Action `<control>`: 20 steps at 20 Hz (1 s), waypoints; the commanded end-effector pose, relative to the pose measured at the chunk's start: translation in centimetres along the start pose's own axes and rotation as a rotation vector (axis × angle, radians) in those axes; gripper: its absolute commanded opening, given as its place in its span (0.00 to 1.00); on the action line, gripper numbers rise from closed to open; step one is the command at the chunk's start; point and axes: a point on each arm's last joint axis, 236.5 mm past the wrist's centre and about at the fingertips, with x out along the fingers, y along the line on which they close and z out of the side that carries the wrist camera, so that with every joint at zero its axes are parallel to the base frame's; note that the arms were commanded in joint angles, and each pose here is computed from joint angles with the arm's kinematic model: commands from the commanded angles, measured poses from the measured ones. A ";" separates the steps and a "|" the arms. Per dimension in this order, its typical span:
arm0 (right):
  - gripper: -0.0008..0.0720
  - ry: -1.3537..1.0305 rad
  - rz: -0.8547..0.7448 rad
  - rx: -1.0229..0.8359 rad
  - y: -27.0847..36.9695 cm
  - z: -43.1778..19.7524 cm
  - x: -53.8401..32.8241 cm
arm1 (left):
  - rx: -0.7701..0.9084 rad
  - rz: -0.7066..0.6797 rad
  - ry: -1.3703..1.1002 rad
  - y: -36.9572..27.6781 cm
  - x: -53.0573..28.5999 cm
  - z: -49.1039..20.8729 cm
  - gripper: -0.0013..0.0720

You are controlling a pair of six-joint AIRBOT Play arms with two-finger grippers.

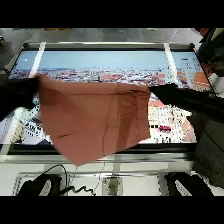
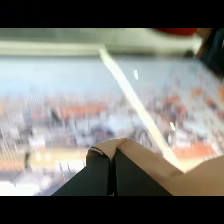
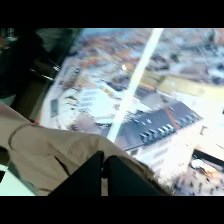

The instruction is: Fold the clothes and pants, and hang the long-sleeved shirts on hangers.

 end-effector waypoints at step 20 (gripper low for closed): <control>0.88 0.500 -0.577 0.076 -28.2 -11.0 2.7 | -0.410 -0.234 1.167 -6.8 7.2 -34.6 0.96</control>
